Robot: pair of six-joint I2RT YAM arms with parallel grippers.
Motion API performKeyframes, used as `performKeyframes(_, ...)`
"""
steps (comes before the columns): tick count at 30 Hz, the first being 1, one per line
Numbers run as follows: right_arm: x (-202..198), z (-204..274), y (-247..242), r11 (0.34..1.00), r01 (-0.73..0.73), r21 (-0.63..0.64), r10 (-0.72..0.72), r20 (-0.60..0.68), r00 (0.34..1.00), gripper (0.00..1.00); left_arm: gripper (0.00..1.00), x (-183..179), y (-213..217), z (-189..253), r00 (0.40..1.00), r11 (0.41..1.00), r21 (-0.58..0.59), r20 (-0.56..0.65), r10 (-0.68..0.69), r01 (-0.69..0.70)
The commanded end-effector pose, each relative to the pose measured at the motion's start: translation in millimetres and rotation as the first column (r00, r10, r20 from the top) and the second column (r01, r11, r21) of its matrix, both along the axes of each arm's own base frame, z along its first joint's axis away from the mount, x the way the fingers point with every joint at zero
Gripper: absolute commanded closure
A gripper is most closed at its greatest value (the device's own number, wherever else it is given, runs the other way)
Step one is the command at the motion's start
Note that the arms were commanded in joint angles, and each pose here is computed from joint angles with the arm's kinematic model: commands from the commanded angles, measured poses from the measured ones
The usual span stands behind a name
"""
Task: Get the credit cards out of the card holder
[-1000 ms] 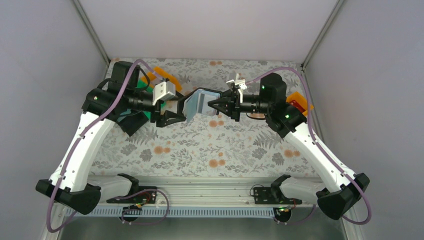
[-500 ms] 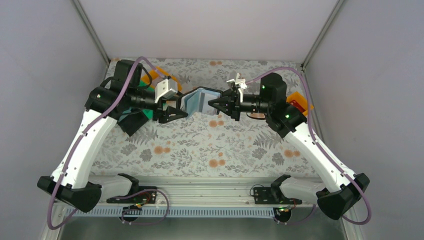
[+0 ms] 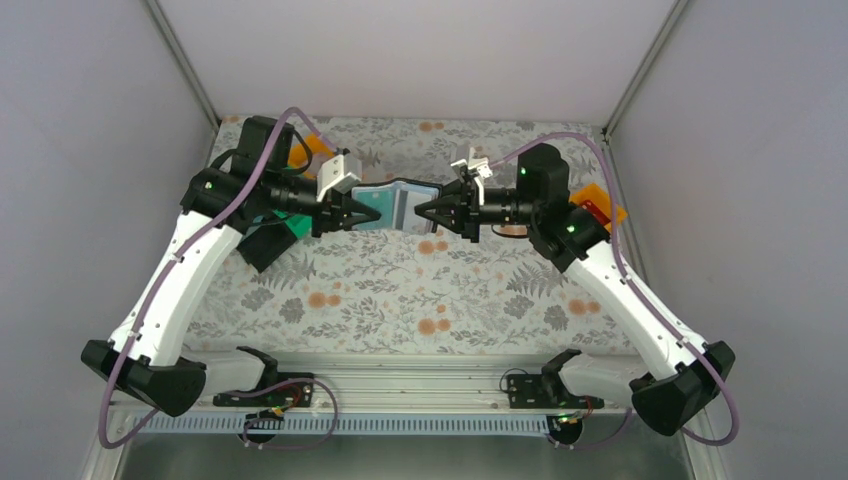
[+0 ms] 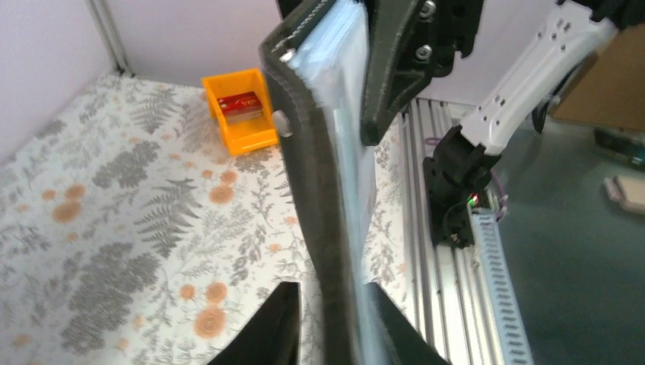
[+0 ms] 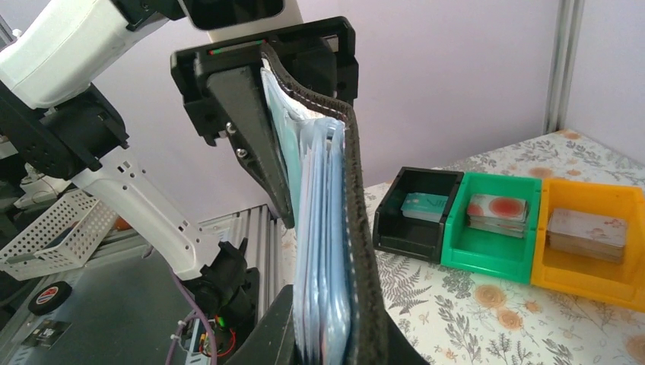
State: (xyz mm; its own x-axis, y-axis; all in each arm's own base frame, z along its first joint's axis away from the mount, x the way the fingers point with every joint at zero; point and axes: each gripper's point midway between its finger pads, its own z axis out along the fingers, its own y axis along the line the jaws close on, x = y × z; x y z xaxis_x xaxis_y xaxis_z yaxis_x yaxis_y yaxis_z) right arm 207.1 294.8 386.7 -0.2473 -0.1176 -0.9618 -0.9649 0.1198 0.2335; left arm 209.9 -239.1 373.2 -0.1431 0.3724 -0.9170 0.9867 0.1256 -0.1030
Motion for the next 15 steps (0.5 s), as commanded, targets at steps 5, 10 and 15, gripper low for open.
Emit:
performKeyframes(5, -4, 15, 2, 0.999, -0.03, 0.031, 0.029, 0.039, 0.999, 0.92, 0.98, -8, -2, 12, 0.998, 0.999, -0.03, 0.059, -0.035, 0.037)
performKeyframes(10, 7, 12, 0, 0.999, 0.042, 0.017, -0.043, 0.032, 0.999, 0.71, 0.98, -6, 1, 8, 0.998, 1.0, -0.015, 0.067, -0.01, 0.011)
performKeyframes(15, 26, 2, -3, 0.989, 0.147, -0.013, -0.147, 0.002, 0.989, 0.51, 0.98, 0, 3, 8, 0.998, 1.0, -0.006, 0.065, 0.025, -0.025)
